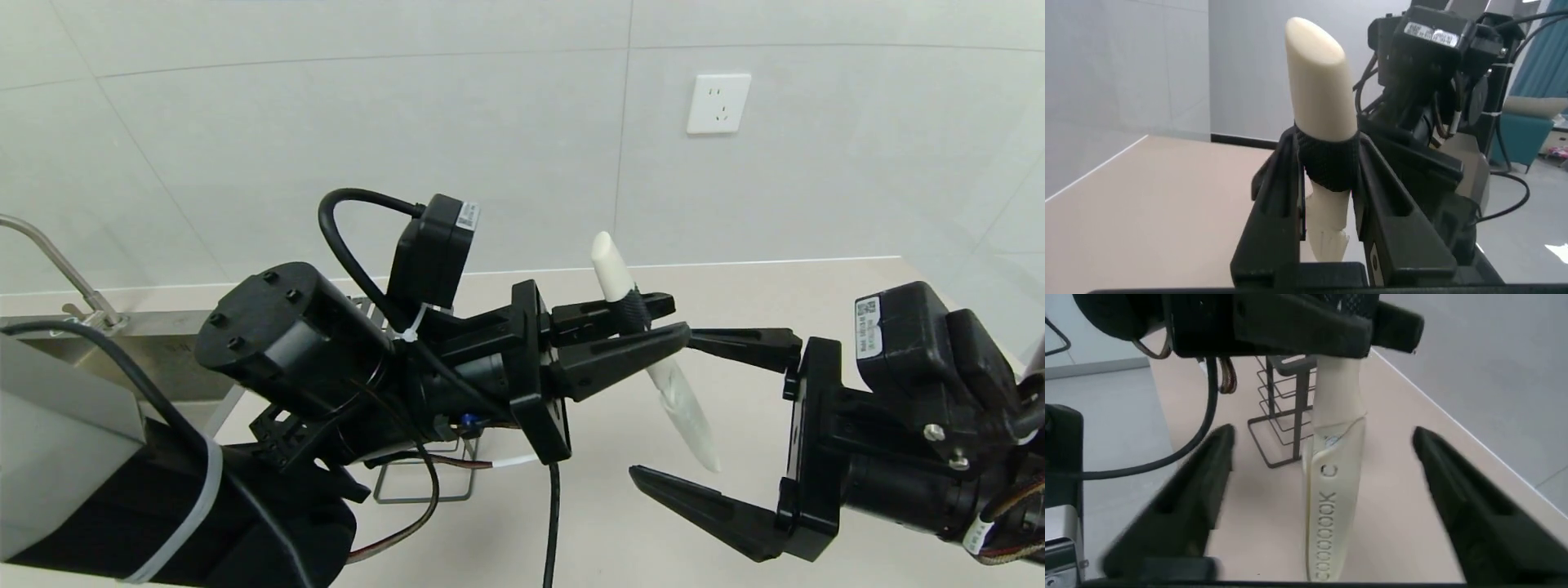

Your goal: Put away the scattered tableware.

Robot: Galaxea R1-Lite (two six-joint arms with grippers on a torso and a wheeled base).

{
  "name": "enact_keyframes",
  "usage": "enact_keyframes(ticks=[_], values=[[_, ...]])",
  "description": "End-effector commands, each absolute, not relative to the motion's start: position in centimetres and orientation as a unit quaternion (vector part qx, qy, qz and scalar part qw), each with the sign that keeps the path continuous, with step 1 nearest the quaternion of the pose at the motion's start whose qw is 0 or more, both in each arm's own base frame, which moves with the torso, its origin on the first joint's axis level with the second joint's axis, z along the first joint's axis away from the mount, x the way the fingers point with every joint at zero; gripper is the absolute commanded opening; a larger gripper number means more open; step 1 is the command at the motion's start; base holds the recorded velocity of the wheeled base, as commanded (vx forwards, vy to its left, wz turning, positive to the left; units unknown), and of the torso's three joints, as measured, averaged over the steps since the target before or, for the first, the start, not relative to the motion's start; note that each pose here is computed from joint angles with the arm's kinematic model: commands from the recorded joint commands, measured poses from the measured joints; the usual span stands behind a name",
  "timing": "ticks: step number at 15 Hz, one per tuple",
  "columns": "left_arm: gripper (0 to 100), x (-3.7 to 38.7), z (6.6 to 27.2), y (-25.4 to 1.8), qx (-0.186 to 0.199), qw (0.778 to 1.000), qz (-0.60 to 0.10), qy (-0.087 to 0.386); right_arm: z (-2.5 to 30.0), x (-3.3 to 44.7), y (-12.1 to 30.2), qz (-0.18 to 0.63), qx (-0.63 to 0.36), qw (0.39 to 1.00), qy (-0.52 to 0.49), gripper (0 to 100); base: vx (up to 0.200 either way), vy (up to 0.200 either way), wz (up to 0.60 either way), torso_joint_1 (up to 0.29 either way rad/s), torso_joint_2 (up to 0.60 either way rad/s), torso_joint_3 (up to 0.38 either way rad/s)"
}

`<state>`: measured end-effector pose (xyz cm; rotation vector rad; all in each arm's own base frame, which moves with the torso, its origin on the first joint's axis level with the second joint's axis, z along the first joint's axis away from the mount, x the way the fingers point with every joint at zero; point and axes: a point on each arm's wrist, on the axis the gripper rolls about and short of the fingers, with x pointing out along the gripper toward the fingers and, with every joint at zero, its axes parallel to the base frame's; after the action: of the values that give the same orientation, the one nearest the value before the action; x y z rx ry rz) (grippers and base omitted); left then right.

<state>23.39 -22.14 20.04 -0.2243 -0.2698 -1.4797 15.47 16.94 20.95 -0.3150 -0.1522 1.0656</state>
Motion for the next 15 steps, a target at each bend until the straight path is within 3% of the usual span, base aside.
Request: enact_keyframes(ticks=[1,3,9,11,13,14,15], values=[[0,24.2,20.3,-21.2,-0.103,0.744,-0.648,-0.129,20.7,15.6,17.1,0.505,-0.151,0.847,-0.067,100,0.000,0.000,0.00,0.000,0.00,0.000],[0,24.8,21.0,-19.7,-0.102,0.762,-0.624,-0.143,20.6,15.5,16.9,0.503,-0.151,0.848,-0.066,100,0.000,0.000,0.00,0.000,0.00,0.000],[0,24.5,24.5,-15.4,-0.087,0.784,-0.580,-0.204,20.0,15.6,17.0,0.500,-0.155,0.850,-0.052,100,0.000,0.000,0.00,0.000,0.00,0.000],[0,23.5,25.1,-13.8,-0.083,0.792,-0.567,-0.208,19.9,15.6,16.9,0.488,-0.157,0.857,-0.050,100,0.000,0.000,0.00,0.000,0.00,0.000],[0,21.7,25.4,-12.8,-0.087,0.801,-0.567,-0.175,19.6,15.5,16.7,0.488,-0.159,0.857,-0.044,100,0.000,0.000,0.00,0.000,0.00,0.000],[0,20.8,25.5,-12.3,-0.087,0.805,-0.565,-0.156,19.5,15.4,16.7,0.486,-0.159,0.858,-0.043,0,0.000,0.000,0.00,0.000,0.00,0.000],[0,20.3,25.3,-12.1,-0.074,0.810,-0.562,-0.148,19.2,15.2,16.4,0.483,-0.159,0.861,-0.035,0,0.000,0.000,0.00,0.000,0.00,0.000]])
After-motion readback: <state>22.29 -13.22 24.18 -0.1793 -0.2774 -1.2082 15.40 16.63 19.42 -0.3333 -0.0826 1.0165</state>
